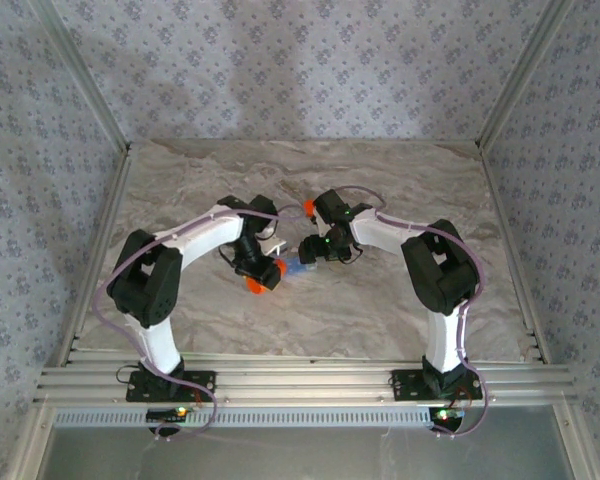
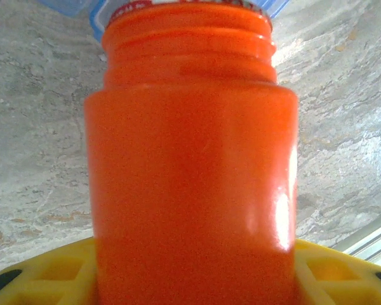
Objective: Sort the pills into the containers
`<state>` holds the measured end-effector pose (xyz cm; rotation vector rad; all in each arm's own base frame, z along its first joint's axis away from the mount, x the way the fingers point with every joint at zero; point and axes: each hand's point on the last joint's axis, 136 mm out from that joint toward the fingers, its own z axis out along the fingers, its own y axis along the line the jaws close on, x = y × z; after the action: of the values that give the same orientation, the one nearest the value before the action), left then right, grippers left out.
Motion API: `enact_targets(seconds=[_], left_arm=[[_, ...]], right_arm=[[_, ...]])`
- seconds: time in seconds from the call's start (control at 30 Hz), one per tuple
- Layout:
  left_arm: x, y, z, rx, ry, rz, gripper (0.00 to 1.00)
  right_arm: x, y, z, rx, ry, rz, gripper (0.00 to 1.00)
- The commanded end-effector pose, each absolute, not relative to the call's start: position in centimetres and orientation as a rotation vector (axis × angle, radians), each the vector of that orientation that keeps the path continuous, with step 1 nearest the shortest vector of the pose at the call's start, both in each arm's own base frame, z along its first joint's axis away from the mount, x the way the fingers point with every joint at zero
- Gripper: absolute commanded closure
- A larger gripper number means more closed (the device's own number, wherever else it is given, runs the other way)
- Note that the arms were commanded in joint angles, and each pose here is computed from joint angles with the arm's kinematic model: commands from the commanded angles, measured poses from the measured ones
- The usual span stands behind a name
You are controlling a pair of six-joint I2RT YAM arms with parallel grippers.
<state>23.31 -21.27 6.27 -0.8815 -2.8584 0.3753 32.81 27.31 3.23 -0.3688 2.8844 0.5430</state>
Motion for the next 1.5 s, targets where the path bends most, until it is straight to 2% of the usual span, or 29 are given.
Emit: enact_targets(seconds=[0.0,0.4,0.87,1.17,1.47], left_arm=[[23.6,-21.3,7.2,-0.888,-2.927,0.399,1.00],[24.2,-22.5,7.8,-0.906,-3.055,0.562,1.00],[24.8,-23.4,9.7,-0.941,-3.248,0.814,1.00],[26.5,-23.4,14.5,-0.945,-3.501,1.022,1.00],[29.3,-24.1,22.6,-1.033,-3.755,1.195,1.00]], right_arm=[[31.5,27.9,1.8,-0.367,2.955,0.568,0.26],[31.9,27.5,3.4,-0.308,2.946,0.630,0.26],[33.8,26.8,9.1,-0.178,2.864,0.732,0.26],[34.7,23.9,11.8,-0.022,2.826,0.727,0.26],[37.2,21.3,13.5,0.093,2.753,0.709,0.26]])
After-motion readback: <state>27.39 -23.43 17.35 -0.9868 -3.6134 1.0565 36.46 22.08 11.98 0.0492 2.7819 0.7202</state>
